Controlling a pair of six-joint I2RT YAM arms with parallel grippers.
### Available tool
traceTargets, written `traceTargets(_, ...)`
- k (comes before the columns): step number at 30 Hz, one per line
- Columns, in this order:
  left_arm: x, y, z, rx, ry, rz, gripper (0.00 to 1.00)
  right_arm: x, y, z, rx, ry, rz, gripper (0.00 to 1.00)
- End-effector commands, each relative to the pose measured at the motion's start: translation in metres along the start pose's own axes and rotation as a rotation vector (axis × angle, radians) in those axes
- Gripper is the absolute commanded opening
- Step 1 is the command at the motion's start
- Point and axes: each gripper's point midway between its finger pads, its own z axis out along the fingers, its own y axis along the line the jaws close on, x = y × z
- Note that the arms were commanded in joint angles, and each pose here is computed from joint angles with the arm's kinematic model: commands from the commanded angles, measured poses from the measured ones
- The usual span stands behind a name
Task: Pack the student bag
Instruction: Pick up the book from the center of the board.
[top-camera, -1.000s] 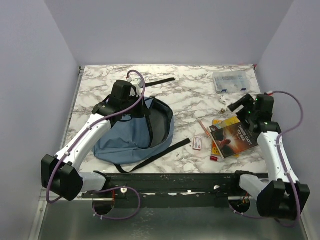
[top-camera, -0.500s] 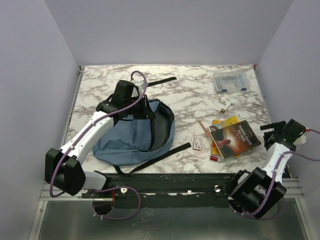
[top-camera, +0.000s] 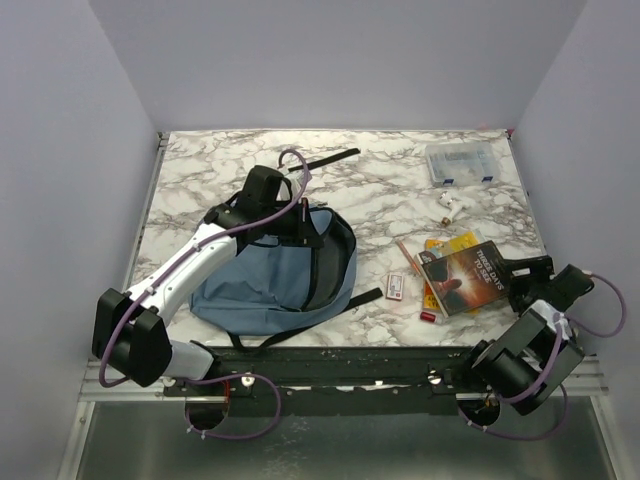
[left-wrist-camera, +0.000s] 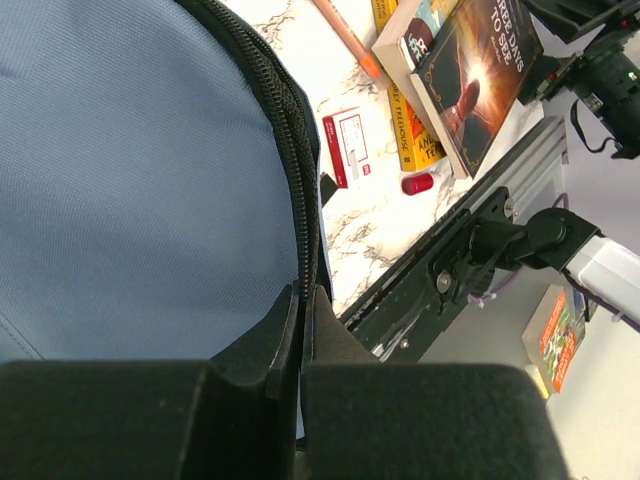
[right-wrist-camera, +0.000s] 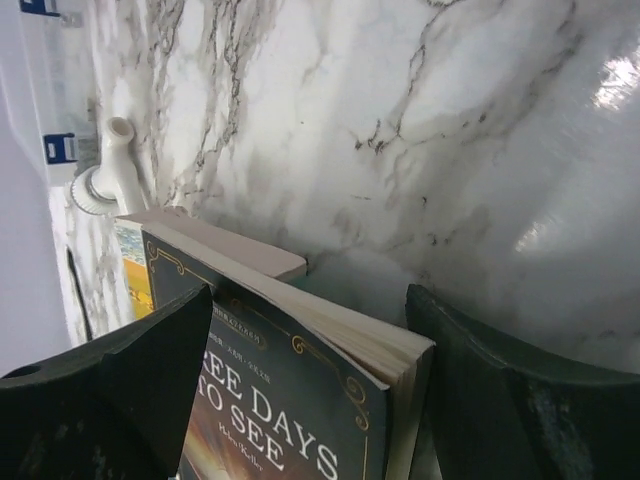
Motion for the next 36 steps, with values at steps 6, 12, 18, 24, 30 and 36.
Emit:
traceTargets(6, 0.003, -0.012, 0.004, 0.044, 0.011, 0.038, 0.00, 0.009, 0.019, 0.007, -0.263, 0.033, 0.022, 0.75)
traceTargets(12, -0.001, -0.002, 0.003, -0.011, -0.005, 0.047, 0.00, 0.004, 0.016, 0.007, -0.223, 0.027, 0.007, 0.53)
traceTargets(18, -0.003, 0.005, 0.005, -0.024, -0.003, 0.023, 0.00, -0.015, 0.021, -0.003, -0.168, -0.029, -0.076, 0.34)
traceTargets(24, -0.014, 0.018, 0.000, -0.063, -0.050, -0.026, 0.00, -0.034, 0.029, -0.009, -0.121, -0.037, -0.104, 0.01)
traceTargets(30, -0.017, 0.018, 0.000, -0.010, -0.064, -0.057, 0.13, -0.051, 0.056, -0.028, -0.139, -0.051, -0.119, 0.00)
traceTargets(36, -0.016, 0.018, 0.006, 0.076, -0.048, -0.100, 0.48, -0.041, 0.123, -0.036, -0.232, -0.027, -0.184, 0.00)
